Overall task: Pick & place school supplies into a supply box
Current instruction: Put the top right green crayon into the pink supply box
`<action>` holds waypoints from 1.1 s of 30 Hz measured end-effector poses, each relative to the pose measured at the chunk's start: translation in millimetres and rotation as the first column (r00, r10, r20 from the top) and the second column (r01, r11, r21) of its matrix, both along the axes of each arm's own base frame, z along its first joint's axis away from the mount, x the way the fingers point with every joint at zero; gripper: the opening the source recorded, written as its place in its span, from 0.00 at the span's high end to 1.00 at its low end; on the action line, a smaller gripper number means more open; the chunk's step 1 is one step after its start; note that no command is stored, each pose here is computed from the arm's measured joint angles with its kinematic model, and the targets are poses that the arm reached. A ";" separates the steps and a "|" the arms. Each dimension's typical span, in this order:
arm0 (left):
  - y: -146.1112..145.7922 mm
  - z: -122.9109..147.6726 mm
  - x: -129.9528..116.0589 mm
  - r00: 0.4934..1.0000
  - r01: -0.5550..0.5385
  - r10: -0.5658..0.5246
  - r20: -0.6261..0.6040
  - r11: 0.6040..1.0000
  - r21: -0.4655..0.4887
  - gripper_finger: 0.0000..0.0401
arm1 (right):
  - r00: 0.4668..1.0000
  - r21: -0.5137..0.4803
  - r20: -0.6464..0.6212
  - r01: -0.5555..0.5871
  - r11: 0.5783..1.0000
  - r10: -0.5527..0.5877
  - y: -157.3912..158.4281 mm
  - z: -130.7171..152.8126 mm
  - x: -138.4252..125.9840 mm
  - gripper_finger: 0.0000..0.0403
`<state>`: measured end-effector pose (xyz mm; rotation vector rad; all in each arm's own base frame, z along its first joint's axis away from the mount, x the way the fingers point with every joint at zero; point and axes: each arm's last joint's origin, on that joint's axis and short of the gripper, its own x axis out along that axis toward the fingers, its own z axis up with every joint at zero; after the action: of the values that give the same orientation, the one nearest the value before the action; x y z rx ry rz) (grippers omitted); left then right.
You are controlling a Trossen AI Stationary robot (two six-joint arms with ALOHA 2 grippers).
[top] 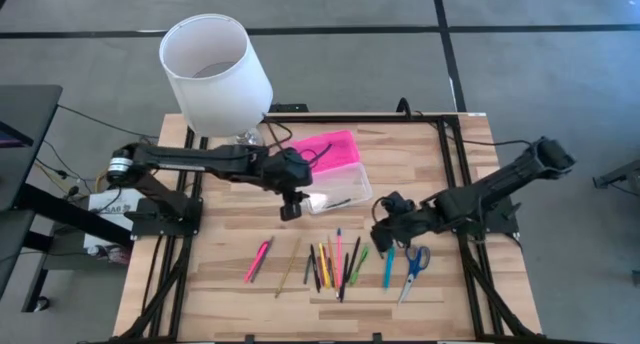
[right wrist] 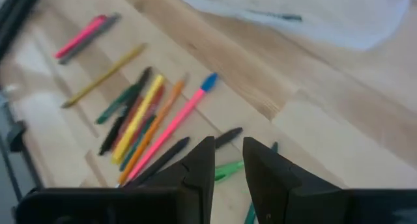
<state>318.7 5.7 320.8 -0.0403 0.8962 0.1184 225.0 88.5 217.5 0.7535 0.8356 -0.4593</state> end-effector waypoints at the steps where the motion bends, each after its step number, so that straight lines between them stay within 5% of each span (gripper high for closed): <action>1: -0.4 3.8 -3.9 1.000 0.003 -0.003 0.005 1.000 0.002 0.64 | 1.000 0.006 -0.010 0.013 1.000 -0.013 1.3 -3.0 1.2 0.81; 18: 0.9 27.2 -37.8 0.999 -0.036 0.036 0.000 0.998 0.060 0.64 | 0.966 0.133 -0.232 0.151 0.980 -0.117 19.3 -50.6 13.5 0.81; 33: 1.6 26.3 -38.7 0.999 -0.049 0.051 -0.014 0.996 0.078 0.64 | 0.965 0.079 -0.250 0.098 0.992 -0.075 15.9 -51.4 12.3 0.78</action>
<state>280.0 7.3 347.1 0.0105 0.9060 0.2003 237.2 104.4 166.1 0.8295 1.0642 -0.6050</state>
